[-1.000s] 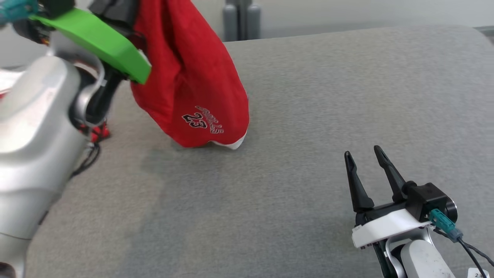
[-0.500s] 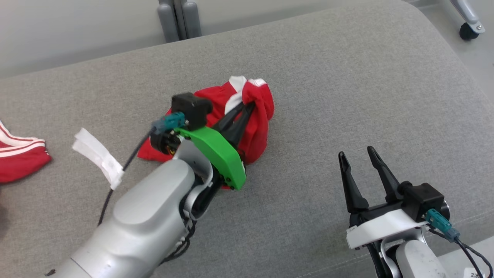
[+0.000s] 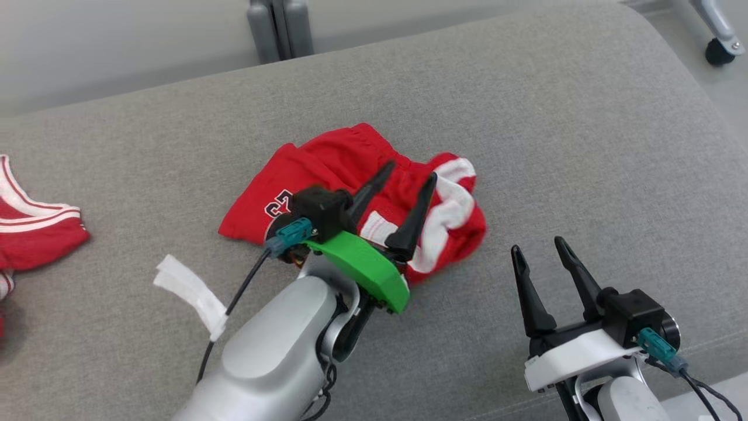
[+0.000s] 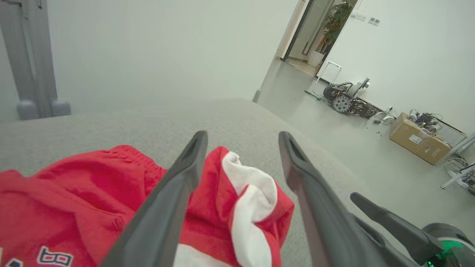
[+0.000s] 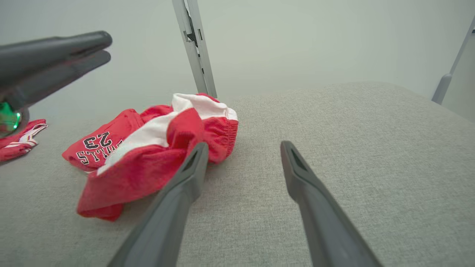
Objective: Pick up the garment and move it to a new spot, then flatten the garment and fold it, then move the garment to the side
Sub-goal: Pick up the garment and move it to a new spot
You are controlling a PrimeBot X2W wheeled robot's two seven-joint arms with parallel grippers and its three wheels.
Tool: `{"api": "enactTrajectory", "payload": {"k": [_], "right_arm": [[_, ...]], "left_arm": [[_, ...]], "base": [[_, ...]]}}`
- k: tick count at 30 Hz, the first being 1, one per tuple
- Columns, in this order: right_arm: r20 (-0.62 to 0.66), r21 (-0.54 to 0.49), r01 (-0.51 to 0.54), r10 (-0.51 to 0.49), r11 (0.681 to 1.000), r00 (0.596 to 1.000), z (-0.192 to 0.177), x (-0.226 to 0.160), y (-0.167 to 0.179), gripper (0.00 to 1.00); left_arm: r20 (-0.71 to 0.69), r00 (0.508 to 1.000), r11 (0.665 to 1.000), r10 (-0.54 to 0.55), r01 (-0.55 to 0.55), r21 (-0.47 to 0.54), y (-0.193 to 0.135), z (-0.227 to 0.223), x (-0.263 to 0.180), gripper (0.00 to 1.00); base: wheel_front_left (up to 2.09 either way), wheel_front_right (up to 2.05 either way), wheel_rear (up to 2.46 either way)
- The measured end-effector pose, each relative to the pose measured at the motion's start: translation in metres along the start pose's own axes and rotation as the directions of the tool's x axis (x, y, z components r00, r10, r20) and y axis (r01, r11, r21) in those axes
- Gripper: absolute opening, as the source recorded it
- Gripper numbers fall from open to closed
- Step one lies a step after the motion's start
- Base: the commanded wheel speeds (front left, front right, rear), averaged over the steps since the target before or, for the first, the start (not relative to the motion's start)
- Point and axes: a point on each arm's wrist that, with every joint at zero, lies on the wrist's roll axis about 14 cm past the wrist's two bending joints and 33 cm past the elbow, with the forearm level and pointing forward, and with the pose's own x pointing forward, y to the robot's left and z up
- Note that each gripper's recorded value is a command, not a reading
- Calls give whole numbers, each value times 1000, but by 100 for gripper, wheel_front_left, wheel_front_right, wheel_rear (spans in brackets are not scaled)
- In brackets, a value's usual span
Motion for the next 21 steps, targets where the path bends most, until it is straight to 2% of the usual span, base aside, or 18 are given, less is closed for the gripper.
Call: {"api": "enactTrajectory", "payload": {"k": [3, 6, 9, 12, 16, 19, 21], "right_arm": [[6, 4, -20, 20, 1000, 1000, 2, -4, 7, 100], [12, 6, -53, 53, 999, 999, 3, -7, 18, 100], [38, 6, -97, 97, 995, 995, 11, -4, 31, 100], [58, 6, -132, 132, 991, 990, 17, -3, 42, 100], [71, 5, -156, 155, 988, 985, 21, -6, 50, 100], [71, 7, -179, 178, 984, 981, 21, -10, 58, 100], [71, 6, -194, 193, 981, 979, 21, -12, 63, 100]], "left_arm": [[83, 993, 994, 85, -90, 60, 17, 17, -26, 100], [150, 966, 964, 208, -229, 135, 46, 32, -65, 100], [240, 914, 910, 328, -374, 181, 72, 53, -107, 100], [303, 834, 831, 460, -525, 185, 95, 63, -158, 100], [358, 747, 738, 561, -647, 191, 107, 68, -213, 100], [370, 713, 693, 596, -689, 212, 105, 64, -243, 100], [378, 691, 678, 616, -709, 192, 102, 60, -258, 100]], "base": [[0, 0, 0], [0, 0, 0], [0, 0, 0], [0, 0, 0], [0, 0, 0], [0, 0, 0], [0, 0, 0]]}}
